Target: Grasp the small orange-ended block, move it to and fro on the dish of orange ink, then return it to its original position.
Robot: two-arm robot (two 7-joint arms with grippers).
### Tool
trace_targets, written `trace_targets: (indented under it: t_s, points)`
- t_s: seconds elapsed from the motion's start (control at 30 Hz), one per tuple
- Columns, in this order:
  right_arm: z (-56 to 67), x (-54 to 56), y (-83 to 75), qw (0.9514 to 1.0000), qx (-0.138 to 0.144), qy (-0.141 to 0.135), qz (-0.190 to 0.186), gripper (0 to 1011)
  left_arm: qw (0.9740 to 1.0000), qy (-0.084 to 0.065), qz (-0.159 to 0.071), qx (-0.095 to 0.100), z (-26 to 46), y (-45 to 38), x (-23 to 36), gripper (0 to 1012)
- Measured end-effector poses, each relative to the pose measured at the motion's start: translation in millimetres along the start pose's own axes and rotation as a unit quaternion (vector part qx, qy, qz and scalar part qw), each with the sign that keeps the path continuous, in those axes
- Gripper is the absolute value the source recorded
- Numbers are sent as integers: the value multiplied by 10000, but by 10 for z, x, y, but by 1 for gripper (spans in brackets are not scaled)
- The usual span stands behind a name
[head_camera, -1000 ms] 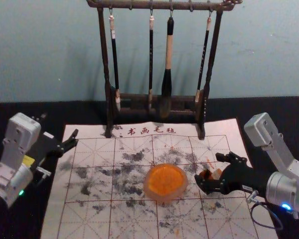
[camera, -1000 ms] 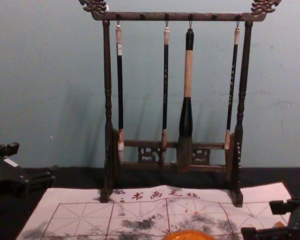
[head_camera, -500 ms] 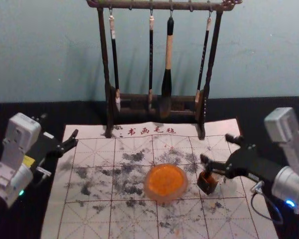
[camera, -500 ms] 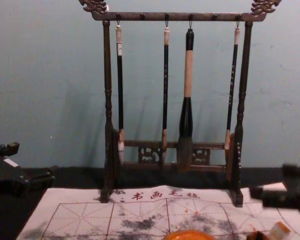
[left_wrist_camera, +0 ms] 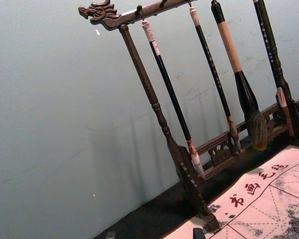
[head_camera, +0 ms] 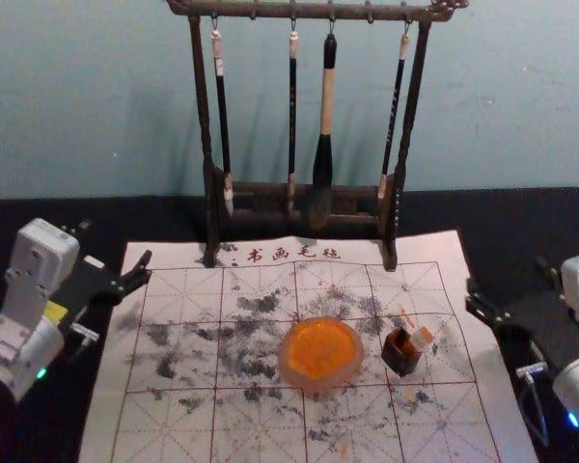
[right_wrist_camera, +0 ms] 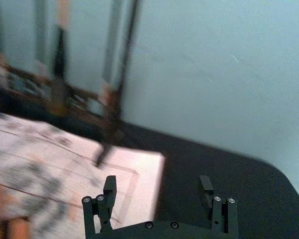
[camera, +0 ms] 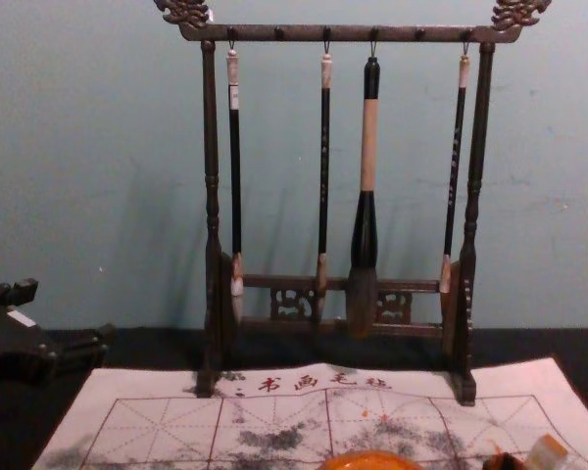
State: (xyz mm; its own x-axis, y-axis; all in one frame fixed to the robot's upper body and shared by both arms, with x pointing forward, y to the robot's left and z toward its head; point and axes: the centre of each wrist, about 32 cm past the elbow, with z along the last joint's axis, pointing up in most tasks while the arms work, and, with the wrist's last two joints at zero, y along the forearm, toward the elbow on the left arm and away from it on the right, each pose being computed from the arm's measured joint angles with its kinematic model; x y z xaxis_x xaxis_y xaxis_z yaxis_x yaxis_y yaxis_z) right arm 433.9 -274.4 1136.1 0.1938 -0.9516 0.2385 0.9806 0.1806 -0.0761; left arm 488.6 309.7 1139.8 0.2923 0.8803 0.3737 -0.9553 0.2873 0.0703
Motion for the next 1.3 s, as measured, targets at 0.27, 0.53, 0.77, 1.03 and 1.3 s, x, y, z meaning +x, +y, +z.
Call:
trace_targets:
  t_s: [0.27, 0.53, 0.77, 1.03, 1.3]
  points:
    - [-313, -51, 56, 9967, -562, -52, -584, 1002, 10000, 0, 0, 0, 0, 0, 0, 1001]
    - [-360, -45, 89, 9961, -653, -72, -586, 1002, 10000, 0, 0, 0, 0, 0, 0, 1001]
    - [-356, -48, 82, 9961, -644, -73, -594, 1002, 10000, 0, 0, 0, 0, 0, 0, 1001]
    - [-353, -50, 78, 9961, -636, -73, -600, 1002, 10000, 0, 0, 0, 0, 0, 0, 1001]
    - [-351, -50, 77, 9962, -630, -75, -605, 1002, 10000, 0, 0, 0, 0, 0, 0, 1001]
